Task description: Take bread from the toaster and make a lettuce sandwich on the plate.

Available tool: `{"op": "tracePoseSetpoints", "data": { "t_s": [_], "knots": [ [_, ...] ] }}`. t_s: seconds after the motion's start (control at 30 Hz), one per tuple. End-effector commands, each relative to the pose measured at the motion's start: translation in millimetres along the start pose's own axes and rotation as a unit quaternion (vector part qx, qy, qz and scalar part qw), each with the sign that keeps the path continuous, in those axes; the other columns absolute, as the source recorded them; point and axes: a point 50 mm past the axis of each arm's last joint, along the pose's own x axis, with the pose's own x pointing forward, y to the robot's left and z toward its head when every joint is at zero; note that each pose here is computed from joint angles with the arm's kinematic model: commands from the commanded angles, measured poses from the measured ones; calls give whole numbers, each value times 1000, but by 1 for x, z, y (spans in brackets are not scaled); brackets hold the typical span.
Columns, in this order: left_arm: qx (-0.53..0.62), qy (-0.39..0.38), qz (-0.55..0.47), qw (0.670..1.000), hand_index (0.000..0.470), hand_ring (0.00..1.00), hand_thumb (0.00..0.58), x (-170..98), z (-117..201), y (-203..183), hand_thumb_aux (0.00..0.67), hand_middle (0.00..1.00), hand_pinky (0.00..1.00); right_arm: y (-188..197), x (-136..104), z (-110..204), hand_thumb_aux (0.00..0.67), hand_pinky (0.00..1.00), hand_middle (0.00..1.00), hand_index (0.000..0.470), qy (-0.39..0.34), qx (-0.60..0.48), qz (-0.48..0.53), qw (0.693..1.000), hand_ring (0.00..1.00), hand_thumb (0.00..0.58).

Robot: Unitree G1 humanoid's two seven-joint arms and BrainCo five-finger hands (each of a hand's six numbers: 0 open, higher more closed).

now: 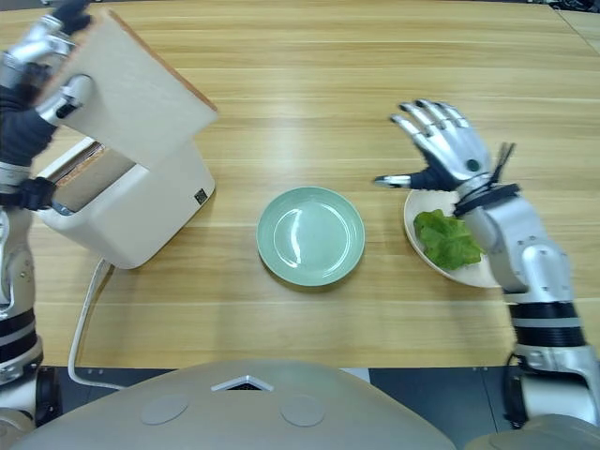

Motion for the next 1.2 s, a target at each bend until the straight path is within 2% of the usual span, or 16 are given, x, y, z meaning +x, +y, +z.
{"op": "tracePoseSetpoints", "data": {
  "t_s": [0.03, 0.23, 0.43, 0.63, 0.73, 0.77, 0.8, 0.83, 0.87, 0.9, 1.0, 1.07, 1.1, 1.2],
  "knots": [
    [-72, 54, -84, 992, 470, 0, 580, 3, -20, -43, 670, 0, 0, 33, -22, -30, 0, 0, 0, 0, 70, -3, 144, 987, 0, 0],
    [-114, 105, -156, 975, 470, 0, 580, 15, -49, -99, 670, 0, 0, 60, -53, -47, 0, 0, 0, 0, 114, 34, 264, 957, 0, 0],
    [-112, 171, -235, 950, 470, 0, 580, 18, -85, -154, 670, 0, 0, 69, -57, -41, 0, 0, 0, 0, 97, 47, 296, 949, 0, 0],
    [-79, 203, -273, 937, 470, 0, 580, 9, -100, -166, 670, 0, 0, 73, -58, -35, 0, 0, 0, 0, 84, 52, 305, 947, 0, 0],
    [-54, 210, -308, 926, 470, 0, 580, 1, -105, -175, 670, 0, 0, 72, -52, -31, 45, 0, 0, 31, 68, 45, 292, 953, 0, 75],
    [-46, 209, -316, 924, 470, 0, 580, -1, -105, -178, 670, 0, 0, 71, -50, -29, 108, 0, 0, 76, 64, 42, 288, 955, 0, 172],
    [-41, 207, -319, 924, 417, 0, 572, -1, -105, -180, 594, 0, 0, 71, -49, -29, 134, 0, 0, 94, 60, 40, 285, 956, 0, 209],
    [-40, 205, -318, 925, 308, 0, 511, -1, -105, -180, 439, 0, 0, 71, -47, -28, 247, 0, 0, 173, 57, 39, 282, 957, 0, 349],
    [-41, 203, -315, 926, 232, 0, 432, 0, -104, -179, 331, 0, 0, 72, -46, -28, 342, 0, 0, 240, 55, 37, 279, 958, 0, 441],
    [-40, 200, -309, 929, 0, 0, 0, 2, -104, -176, 0, 0, 0, 72, -45, -27, 373, 0, 0, 262, 52, 35, 275, 959, 0, 466],
    [-38, 195, -295, 935, 0, 0, 0, 6, -102, -170, 0, 0, 0, 72, -42, -26, 523, 0, 0, 367, 46, 29, 268, 962, 0, 552],
    [-36, 184, -285, 940, 0, 0, 0, 9, -98, -167, 0, 0, 0, 72, -42, -26, 578, 0, 0, 405, 44, 27, 265, 963, 0, 569],
    [-38, 177, -275, 944, 0, 0, 0, 12, -95, -164, 0, 0, 0, 72, -41, -26, 652, 0, 0, 457, 43, 26, 262, 964, 0, 580],
    [-34, 150, -242, 958, 0, 0, 0, 21, -82, -150, 0, 0, 0, 70, -39, -26, 670, 0, 0, 470, 41, 21, 250, 967, 0, 580]
  ]
}}
